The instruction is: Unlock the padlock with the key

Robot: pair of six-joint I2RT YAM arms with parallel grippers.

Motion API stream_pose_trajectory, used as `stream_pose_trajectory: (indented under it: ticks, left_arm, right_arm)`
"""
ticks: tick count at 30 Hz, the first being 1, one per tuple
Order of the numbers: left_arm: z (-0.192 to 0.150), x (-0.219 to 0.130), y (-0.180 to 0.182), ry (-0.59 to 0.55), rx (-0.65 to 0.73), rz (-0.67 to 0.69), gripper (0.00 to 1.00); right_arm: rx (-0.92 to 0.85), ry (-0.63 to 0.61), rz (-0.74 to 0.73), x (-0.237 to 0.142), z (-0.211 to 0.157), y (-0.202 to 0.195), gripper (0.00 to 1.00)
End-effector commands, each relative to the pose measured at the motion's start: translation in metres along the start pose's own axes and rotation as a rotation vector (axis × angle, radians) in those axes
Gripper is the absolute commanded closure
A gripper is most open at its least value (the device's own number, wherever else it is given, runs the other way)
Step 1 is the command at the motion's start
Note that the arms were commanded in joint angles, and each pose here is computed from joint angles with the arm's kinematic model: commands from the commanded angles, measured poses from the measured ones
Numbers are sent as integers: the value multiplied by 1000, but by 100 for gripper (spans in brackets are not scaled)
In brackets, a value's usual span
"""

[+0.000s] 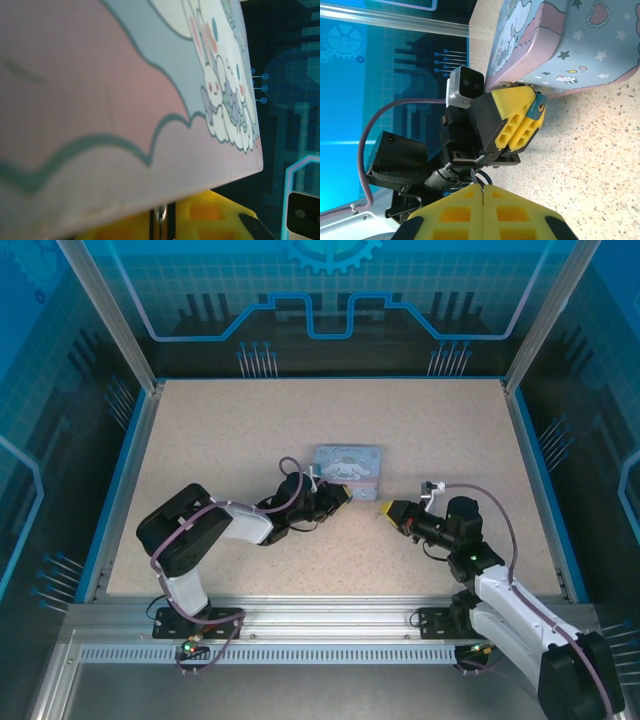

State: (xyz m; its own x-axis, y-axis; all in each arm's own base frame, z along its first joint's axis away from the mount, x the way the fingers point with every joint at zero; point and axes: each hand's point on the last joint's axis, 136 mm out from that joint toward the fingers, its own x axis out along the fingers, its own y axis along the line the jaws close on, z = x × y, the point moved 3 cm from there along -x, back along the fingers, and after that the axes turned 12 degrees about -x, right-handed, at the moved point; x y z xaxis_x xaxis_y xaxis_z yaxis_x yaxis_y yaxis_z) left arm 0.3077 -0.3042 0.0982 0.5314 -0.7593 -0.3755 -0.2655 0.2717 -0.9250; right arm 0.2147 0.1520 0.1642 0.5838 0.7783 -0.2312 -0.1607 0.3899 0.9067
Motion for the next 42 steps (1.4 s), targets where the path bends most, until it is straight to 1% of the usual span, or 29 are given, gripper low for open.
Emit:
stream_pose_trajectory:
  ticks: [1, 7, 13, 22, 28, 36, 42]
  left_arm:
    - [-2, -10, -36, 16, -4, -131, 100]
    - [-1, -10, -42, 13, -2, -150, 100]
    - [3, -9, -49, 5, 16, -157, 100]
    - [19, -17, -57, -41, 32, -178, 100]
    - [28, -23, -67, -48, 21, -206, 100]
    - [46, -34, -70, -83, -28, -270, 100]
    - [48, -44, -71, -64, -43, -296, 100]
  right_arm:
    - [24, -16, -23, -1, -2, -5, 100]
    - [45, 5, 17, 12, 2, 5, 100]
    - [20, 47, 68, 31, 6, 29, 100]
    - [21, 69, 143, 58, 11, 48, 100]
    - [13, 54, 129, 62, 17, 48, 100]
    - [49, 74, 133, 84, 19, 42, 100]
    - [62, 85, 109, 94, 17, 29, 100]
